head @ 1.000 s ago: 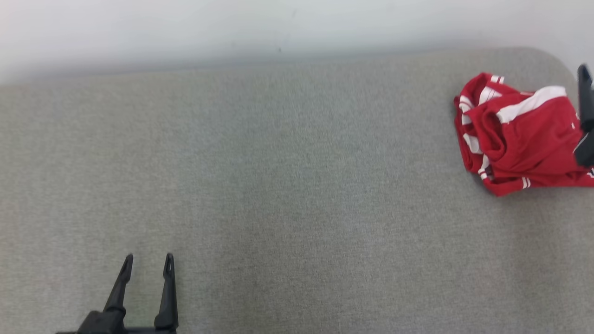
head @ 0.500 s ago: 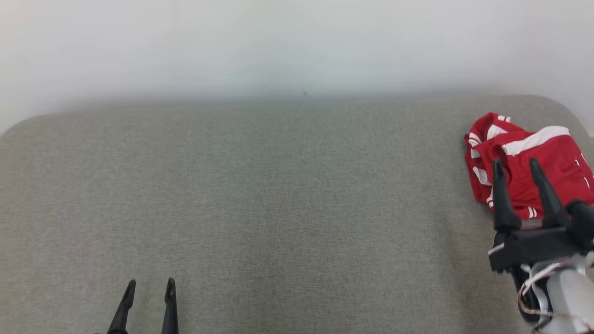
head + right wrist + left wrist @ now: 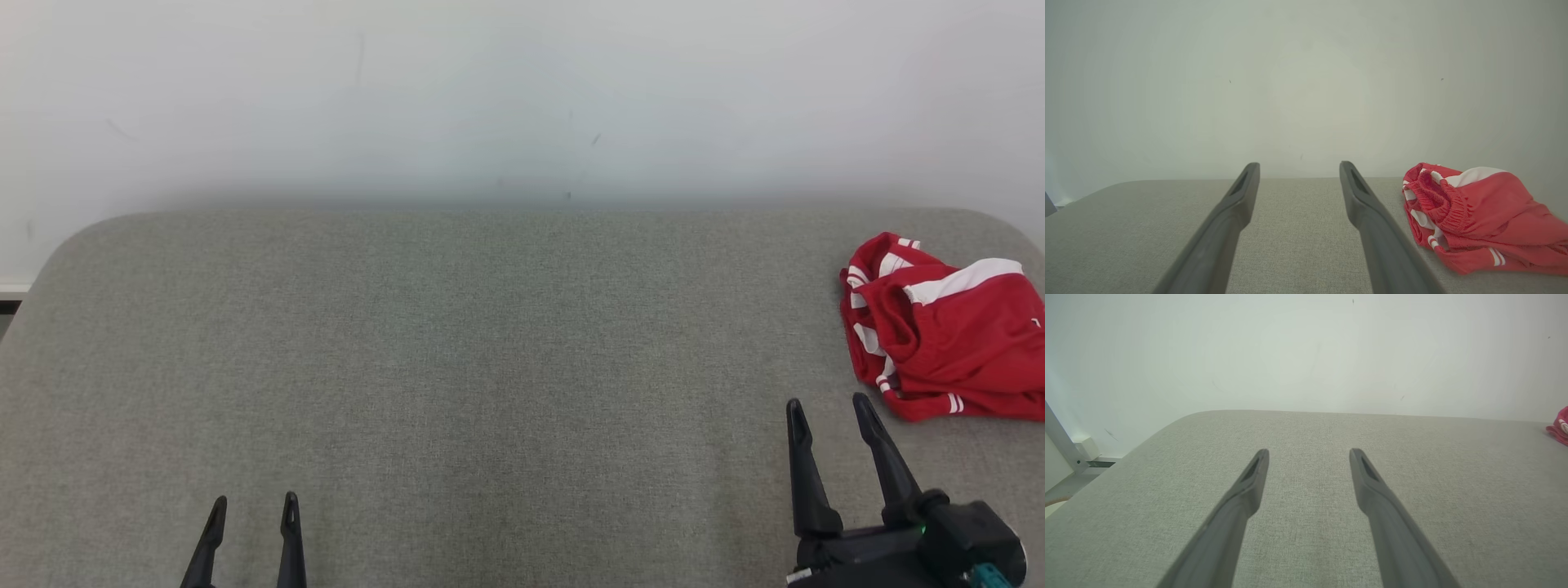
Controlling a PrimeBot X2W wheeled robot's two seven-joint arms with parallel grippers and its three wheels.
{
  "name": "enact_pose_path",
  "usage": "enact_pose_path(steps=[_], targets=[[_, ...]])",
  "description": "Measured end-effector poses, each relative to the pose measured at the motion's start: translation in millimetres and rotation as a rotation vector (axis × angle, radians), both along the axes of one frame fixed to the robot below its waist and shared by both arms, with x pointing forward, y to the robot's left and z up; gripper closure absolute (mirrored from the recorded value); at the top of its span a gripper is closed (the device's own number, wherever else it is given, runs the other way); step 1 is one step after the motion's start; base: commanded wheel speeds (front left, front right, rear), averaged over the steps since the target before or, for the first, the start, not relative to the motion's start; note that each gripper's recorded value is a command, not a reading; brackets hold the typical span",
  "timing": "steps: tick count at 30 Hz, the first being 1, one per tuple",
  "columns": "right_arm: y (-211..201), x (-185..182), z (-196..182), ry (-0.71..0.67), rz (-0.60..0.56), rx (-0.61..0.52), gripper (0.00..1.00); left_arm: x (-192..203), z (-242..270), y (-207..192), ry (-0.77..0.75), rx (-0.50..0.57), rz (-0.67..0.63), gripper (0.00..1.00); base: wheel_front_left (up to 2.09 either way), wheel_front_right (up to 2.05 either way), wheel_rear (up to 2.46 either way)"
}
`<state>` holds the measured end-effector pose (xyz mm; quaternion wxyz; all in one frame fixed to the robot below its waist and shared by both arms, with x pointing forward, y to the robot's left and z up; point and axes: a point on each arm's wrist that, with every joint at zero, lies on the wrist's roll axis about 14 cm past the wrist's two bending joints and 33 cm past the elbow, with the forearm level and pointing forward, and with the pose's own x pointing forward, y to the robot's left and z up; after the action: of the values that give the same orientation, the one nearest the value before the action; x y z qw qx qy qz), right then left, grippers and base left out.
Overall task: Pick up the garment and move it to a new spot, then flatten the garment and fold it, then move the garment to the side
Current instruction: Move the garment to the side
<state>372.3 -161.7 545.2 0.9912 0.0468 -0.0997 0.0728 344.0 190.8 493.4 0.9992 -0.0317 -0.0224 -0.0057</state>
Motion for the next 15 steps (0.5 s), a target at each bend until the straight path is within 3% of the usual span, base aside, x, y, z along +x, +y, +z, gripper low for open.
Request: enact_pose_path(steps=[15], targets=[[-6, -21, -20, 0.06, -0.039, -0.001, 0.0, -9, 1, -1, -0.004, 0.03, 0.011, 0.0, 0.0, 0.0, 0.0]])
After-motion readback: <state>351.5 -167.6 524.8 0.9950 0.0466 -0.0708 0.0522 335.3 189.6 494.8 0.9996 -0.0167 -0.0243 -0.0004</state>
